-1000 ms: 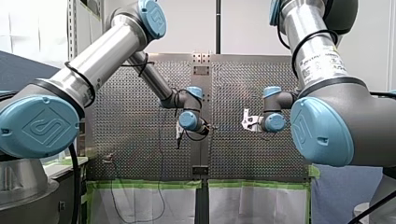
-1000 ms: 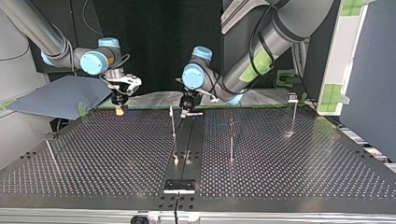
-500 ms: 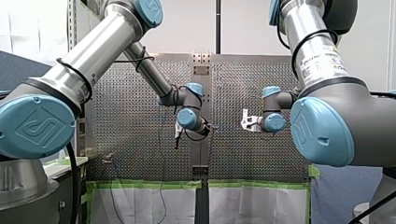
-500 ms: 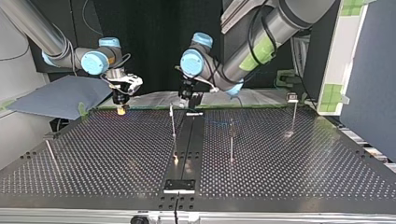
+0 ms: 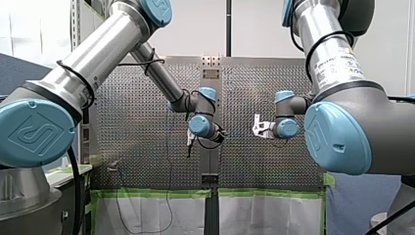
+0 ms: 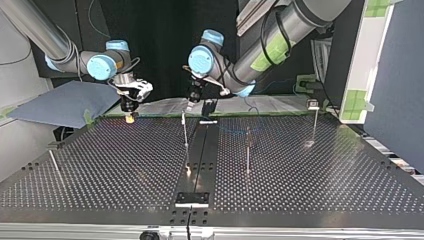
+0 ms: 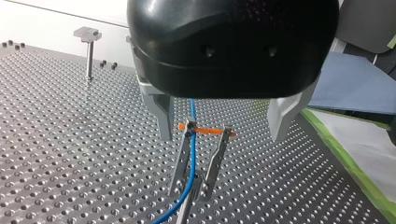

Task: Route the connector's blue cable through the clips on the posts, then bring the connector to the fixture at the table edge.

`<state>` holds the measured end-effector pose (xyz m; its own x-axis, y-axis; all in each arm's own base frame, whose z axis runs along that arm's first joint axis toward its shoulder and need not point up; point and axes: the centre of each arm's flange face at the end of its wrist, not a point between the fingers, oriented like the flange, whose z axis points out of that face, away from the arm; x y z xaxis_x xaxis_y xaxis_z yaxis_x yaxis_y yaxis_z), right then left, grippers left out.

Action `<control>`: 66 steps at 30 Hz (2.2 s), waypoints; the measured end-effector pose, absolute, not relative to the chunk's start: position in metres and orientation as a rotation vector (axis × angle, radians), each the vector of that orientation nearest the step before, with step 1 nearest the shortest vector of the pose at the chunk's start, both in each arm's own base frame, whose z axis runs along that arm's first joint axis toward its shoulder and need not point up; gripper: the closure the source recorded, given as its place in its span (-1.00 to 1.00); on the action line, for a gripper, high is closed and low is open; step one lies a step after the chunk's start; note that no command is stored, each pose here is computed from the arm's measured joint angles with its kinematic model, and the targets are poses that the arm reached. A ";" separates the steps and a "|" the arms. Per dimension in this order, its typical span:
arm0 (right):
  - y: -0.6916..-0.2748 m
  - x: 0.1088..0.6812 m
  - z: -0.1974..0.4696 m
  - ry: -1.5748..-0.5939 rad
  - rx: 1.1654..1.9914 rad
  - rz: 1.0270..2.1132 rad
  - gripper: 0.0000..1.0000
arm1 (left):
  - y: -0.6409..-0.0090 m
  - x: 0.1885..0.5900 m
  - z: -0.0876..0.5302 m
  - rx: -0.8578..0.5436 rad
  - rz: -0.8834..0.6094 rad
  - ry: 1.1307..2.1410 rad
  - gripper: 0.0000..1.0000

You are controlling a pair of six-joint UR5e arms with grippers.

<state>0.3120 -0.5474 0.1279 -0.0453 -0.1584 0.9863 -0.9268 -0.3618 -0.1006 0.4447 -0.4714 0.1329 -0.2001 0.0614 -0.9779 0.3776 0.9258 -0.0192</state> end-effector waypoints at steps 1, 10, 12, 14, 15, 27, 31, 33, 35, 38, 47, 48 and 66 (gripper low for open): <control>-0.547 0.312 0.128 -1.174 1.565 1.470 1.00 | -0.472 0.444 0.133 0.331 -0.295 1.759 -1.00; -0.547 0.312 0.127 -1.176 1.568 1.471 1.00 | -0.475 0.440 0.133 0.328 -0.292 1.757 -1.00; -0.547 0.312 0.127 -1.175 1.568 1.473 1.00 | -0.475 0.440 0.133 0.328 -0.291 1.757 -1.00; -0.547 0.312 0.127 -1.175 1.569 1.475 1.00 | -0.475 0.440 0.133 0.327 -0.291 1.757 -1.00; -0.547 0.312 0.127 -1.175 1.569 1.476 1.00 | -0.476 0.440 0.133 0.327 -0.292 1.757 -1.00; -0.547 0.312 0.127 -1.177 1.571 1.477 1.00 | -0.478 0.435 0.134 0.321 -0.285 1.758 -1.00; -0.547 0.312 0.127 -1.179 1.573 1.475 1.00 | -0.479 0.423 0.140 0.326 -0.264 1.741 -1.00; -0.547 0.312 0.127 -1.180 1.573 1.474 1.00 | -0.481 0.414 0.146 0.319 -0.266 1.727 -1.00; -0.547 0.312 0.127 -1.180 1.574 1.474 1.00 | -0.482 0.405 0.150 0.308 -0.275 1.715 -1.00; -0.546 0.313 0.127 -1.180 1.575 1.475 1.00 | -0.486 0.390 0.158 0.283 -0.297 1.697 -1.00; -0.545 0.313 0.127 -1.183 1.579 1.472 1.00 | -0.481 0.360 0.182 0.194 -0.395 1.641 -1.00; -0.545 0.313 0.126 -1.184 1.579 1.471 1.00 | -0.479 0.358 0.185 0.181 -0.406 1.635 -1.00; -0.547 0.310 0.126 -1.199 1.571 1.473 1.00 | -0.445 0.322 0.223 0.088 -0.497 1.534 -1.00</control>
<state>0.3105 -0.5466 0.1262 -0.0568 -0.1777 0.9824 -0.9260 -0.3585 -0.1184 0.3218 -0.4448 0.2230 -0.0412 -0.2536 -0.9664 0.3618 0.8978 -0.2511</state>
